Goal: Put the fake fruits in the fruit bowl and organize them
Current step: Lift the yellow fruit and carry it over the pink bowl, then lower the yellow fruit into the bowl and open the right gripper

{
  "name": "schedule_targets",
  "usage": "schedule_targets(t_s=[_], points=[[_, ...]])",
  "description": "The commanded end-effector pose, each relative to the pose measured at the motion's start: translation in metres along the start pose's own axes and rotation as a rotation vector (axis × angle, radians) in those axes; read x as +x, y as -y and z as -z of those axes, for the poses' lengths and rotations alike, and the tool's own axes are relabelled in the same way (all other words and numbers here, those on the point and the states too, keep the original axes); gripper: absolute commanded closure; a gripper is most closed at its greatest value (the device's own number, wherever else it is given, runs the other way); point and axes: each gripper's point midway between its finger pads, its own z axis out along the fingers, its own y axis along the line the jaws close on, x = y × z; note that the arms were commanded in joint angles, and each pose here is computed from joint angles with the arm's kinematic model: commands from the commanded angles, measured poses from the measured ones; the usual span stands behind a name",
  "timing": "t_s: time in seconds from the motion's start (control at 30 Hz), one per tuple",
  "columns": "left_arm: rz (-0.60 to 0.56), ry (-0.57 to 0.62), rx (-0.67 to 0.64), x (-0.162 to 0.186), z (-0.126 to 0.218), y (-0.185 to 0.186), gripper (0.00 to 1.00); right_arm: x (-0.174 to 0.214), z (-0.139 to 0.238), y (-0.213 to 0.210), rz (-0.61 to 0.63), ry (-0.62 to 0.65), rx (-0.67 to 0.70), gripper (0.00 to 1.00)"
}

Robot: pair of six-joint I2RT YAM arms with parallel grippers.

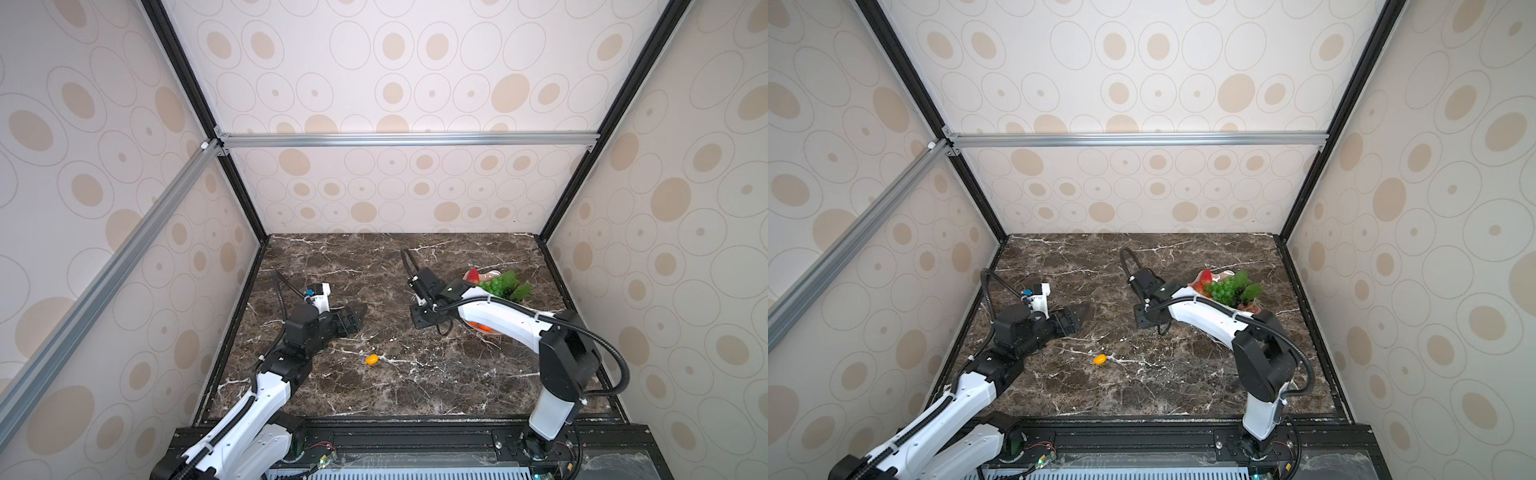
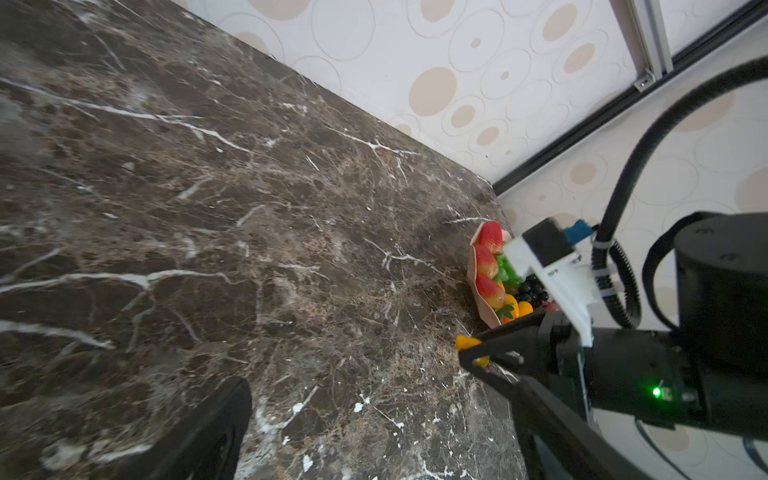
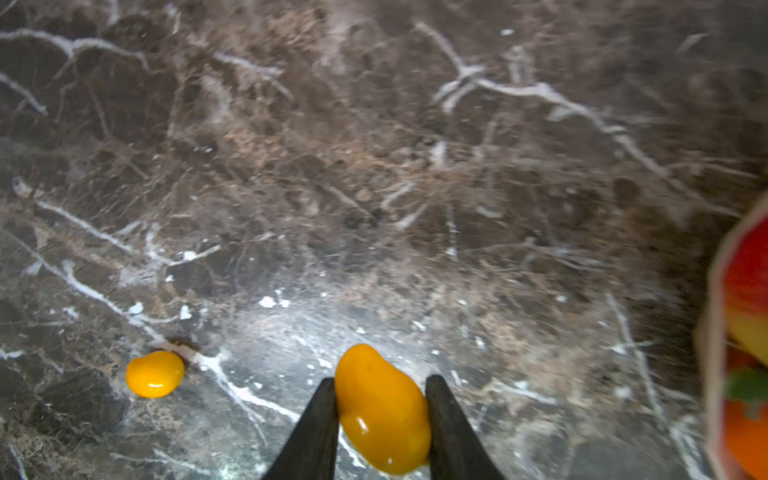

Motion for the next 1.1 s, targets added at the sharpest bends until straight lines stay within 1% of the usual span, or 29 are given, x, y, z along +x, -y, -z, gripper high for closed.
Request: schedule_targets(t_s=[0.0, 0.23, 0.43, 0.53, 0.63, 0.77, 1.07], points=[[-0.024, 0.096, 0.102, -0.026, -0.011, 0.042, 0.01, 0.001, 0.012, 0.036, -0.053, 0.019, 0.042, 0.65], [-0.084, 0.029, 0.207, -0.004, -0.053, 0.101, 0.01, 0.004, 0.023, 0.114, -0.193, 0.035, 0.106, 0.65], [-0.137, -0.041, 0.275, 0.023, -0.081, 0.145, 0.01, 0.004, 0.028, 0.153, -0.267, 0.053, 0.144, 0.65], [-0.152, -0.071, 0.297, 0.036, -0.091, 0.159, 0.01, 0.004, 0.026, 0.165, -0.293, 0.049, 0.158, 0.65], [-0.164, -0.103, 0.320, 0.048, -0.099, 0.171, 0.01, 0.003, 0.019, 0.181, -0.328, 0.039, 0.175, 0.65], [-0.176, -0.133, 0.340, 0.060, -0.107, 0.182, 0.01, 0.000, 0.011, 0.189, -0.330, 0.023, 0.192, 0.65], [-0.181, -0.157, 0.338, 0.068, -0.111, 0.184, 0.01, 0.003, -0.005, 0.196, -0.331, -0.022, 0.215, 0.62]])
